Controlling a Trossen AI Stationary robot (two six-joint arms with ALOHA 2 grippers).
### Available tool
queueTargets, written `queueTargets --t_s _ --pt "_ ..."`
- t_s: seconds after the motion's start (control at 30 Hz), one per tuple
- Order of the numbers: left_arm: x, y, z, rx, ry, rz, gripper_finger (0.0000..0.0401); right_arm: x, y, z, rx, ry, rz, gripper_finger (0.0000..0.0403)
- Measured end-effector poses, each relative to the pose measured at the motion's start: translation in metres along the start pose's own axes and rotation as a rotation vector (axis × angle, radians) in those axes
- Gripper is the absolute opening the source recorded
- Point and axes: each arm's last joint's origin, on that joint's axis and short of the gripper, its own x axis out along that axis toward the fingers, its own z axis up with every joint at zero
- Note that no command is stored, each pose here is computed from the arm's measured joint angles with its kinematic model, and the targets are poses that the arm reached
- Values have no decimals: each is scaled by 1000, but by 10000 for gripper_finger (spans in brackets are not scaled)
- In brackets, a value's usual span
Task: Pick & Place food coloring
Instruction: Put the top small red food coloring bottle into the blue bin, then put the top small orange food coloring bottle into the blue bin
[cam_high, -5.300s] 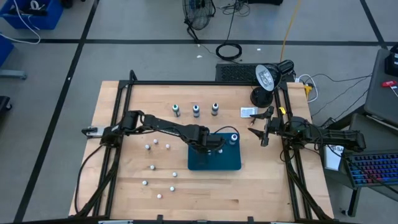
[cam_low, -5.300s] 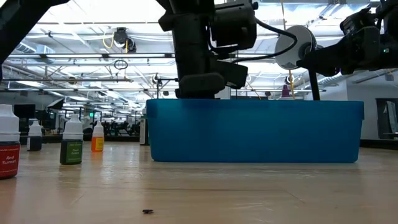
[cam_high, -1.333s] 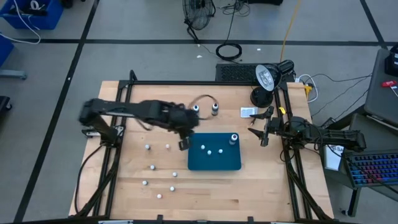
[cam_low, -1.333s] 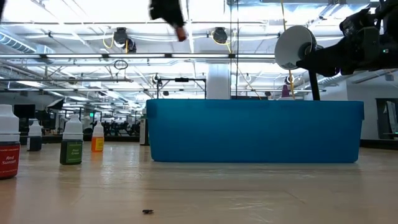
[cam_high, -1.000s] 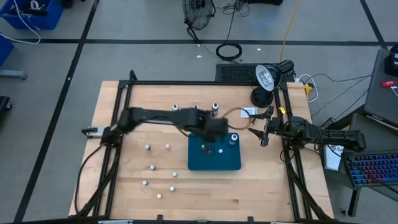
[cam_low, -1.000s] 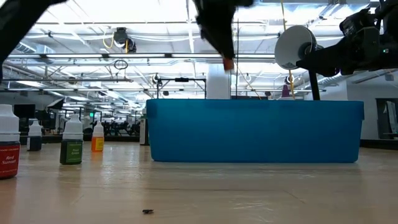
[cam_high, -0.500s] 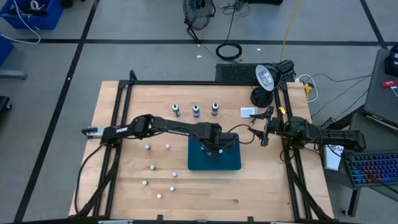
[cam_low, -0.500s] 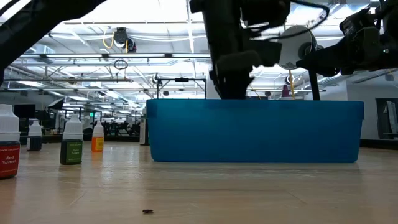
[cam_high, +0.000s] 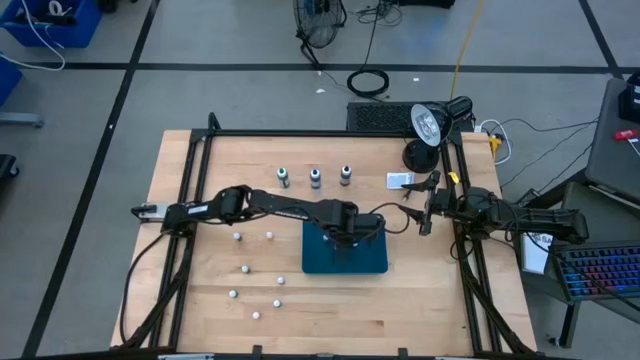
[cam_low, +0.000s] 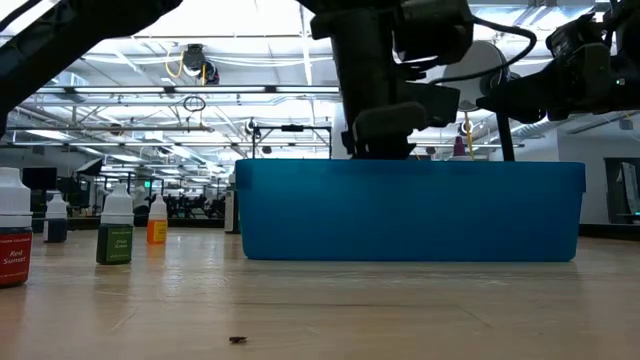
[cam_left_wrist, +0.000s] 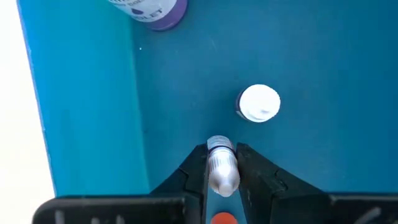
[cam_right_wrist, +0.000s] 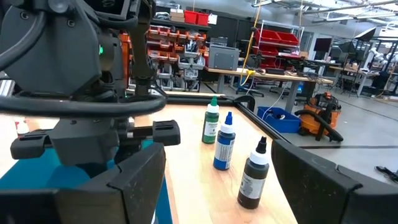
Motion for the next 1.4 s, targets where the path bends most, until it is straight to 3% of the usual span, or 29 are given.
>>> queueTargets --t_s 0.17,0.4,0.6,0.83,0.97,1.07,1.2,1.4 --pt "0 0 -1 -12 6 -1 65 0 0 0 0 0 0 279" --pt "0 -1 -1 -19 10 -2 152 0 0 0 0 0 0 279" --pt "-4 0 -1 -20 10 -2 171 0 0 0 0 0 0 279" --pt "-74 7 -11 -38 -35 10 174 0 0 0 0 0 0 279" --pt "-118 2 -33 -54 -13 51 174 0 0 0 0 0 0 279" --pt "-131 -13 -56 -25 -9 71 174 0 0 0 0 -1 0 279" --pt "-130 -26 -99 -25 -29 73 175 0 0 0 0 2 0 279" --pt "-113 -27 -155 -115 -80 15 175 0 0 0 0 3 0 279"
